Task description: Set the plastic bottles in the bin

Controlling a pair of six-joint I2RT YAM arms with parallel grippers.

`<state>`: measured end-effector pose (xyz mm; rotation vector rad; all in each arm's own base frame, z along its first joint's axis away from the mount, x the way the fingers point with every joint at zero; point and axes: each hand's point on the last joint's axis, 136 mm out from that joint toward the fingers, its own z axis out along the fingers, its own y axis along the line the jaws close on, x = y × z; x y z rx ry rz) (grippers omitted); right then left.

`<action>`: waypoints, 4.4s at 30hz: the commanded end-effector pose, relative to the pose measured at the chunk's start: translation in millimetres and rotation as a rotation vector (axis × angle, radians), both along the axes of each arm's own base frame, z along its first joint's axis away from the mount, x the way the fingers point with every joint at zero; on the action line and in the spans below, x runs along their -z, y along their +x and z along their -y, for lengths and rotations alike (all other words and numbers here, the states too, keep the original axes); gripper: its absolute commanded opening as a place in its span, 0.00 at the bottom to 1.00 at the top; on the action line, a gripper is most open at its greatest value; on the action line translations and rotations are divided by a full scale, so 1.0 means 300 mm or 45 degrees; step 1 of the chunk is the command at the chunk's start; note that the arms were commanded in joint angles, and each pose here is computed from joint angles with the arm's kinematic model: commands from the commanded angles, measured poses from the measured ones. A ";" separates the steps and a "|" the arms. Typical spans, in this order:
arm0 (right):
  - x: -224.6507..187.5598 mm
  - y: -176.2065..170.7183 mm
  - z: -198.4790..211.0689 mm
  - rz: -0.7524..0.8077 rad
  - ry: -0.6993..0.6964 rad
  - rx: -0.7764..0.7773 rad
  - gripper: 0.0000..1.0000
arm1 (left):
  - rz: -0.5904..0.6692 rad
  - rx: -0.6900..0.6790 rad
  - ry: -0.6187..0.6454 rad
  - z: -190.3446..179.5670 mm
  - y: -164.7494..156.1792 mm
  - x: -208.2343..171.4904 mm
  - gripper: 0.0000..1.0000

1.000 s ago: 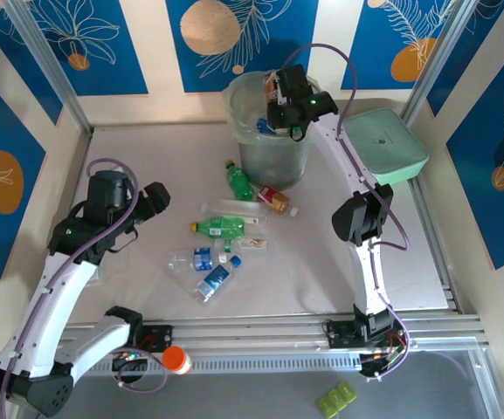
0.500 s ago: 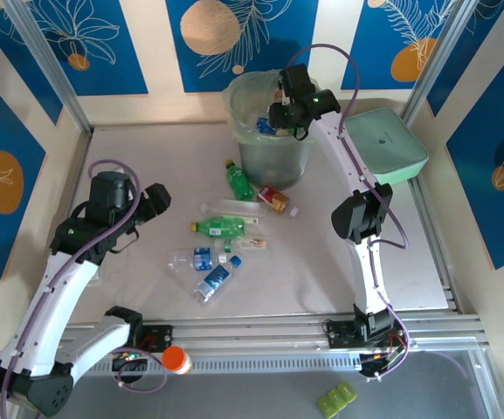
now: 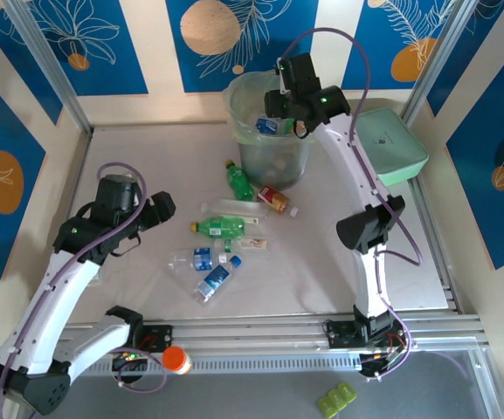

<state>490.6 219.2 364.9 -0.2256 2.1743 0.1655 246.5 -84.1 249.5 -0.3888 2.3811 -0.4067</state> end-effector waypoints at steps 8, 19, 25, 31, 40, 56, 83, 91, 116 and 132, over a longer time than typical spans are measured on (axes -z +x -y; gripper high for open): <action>-0.048 -0.441 -0.152 0.067 0.249 -0.324 0.54 | -0.211 0.432 0.225 0.138 -0.163 0.155 0.87; 0.157 -0.713 -0.034 -0.047 0.298 -0.370 0.54 | -0.476 1.098 0.411 0.342 -0.381 0.397 0.89; 0.214 -0.789 0.024 -0.061 0.341 -0.356 0.54 | -0.559 1.097 0.633 0.361 -0.362 0.505 0.96; 0.254 -0.801 0.067 -0.084 0.366 -0.338 0.54 | -0.638 1.096 0.713 0.386 -0.350 0.624 0.94; 0.308 -0.815 0.062 -0.116 0.392 -0.358 0.54 | -0.695 1.095 0.808 0.413 -0.359 0.747 0.84; 0.248 -0.839 0.073 -0.077 0.444 -0.363 0.54 | -0.537 1.109 0.806 0.426 -0.335 0.583 0.56; -0.236 -1.112 -0.198 0.103 1.008 -1.496 0.74 | 0.580 1.508 -0.456 0.690 -0.494 -0.248 0.55; -0.214 -1.190 -0.296 -0.004 0.957 -1.675 0.75 | 0.633 1.526 -0.510 0.703 -0.502 -0.305 0.55; -0.148 -1.160 -0.342 -0.153 0.976 -1.544 0.00 | 0.649 1.452 -0.411 0.698 -0.449 -0.314 0.75; -0.246 -0.441 0.060 0.132 1.001 -0.332 0.00 | 0.865 0.559 -0.026 0.210 -0.244 -0.422 0.99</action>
